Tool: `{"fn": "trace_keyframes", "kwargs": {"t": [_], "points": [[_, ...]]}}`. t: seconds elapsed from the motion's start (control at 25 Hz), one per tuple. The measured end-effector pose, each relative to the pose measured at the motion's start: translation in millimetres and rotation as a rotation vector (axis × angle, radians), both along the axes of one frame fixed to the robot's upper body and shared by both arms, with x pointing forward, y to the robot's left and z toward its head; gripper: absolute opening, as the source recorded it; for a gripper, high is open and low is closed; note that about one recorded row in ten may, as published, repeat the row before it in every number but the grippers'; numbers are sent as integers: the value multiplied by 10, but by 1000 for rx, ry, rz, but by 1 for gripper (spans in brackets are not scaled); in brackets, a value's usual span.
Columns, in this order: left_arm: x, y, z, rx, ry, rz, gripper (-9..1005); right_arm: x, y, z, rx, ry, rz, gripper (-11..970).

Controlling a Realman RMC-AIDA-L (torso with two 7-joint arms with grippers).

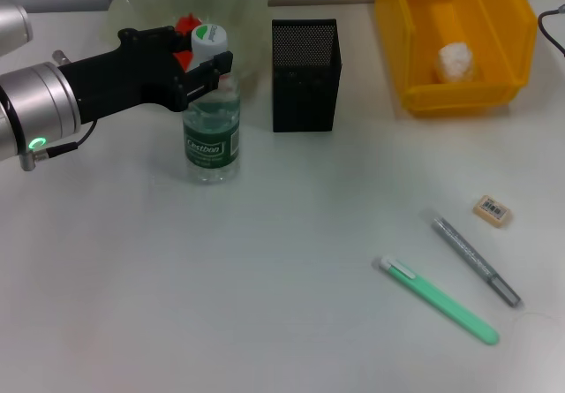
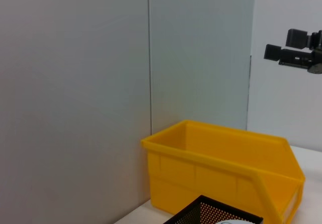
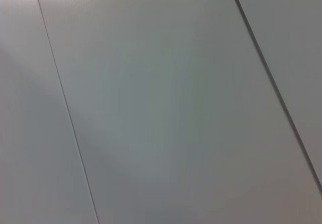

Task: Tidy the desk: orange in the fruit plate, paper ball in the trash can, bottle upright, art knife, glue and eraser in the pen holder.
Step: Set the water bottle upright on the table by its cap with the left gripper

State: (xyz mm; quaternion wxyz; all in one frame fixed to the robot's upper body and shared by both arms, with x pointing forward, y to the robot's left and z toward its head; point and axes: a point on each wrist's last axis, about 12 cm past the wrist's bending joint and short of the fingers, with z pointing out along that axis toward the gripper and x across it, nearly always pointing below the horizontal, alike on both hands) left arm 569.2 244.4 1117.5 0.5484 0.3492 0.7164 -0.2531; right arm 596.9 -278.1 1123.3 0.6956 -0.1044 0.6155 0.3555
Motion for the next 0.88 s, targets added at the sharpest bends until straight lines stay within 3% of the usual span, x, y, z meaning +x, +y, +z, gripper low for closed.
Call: {"fn": "trace_keyframes", "kwargs": {"t": [0.88], "points": [[-35, 53, -99, 15, 0, 11, 458, -28, -17, -3, 0, 0, 11, 822]]}}
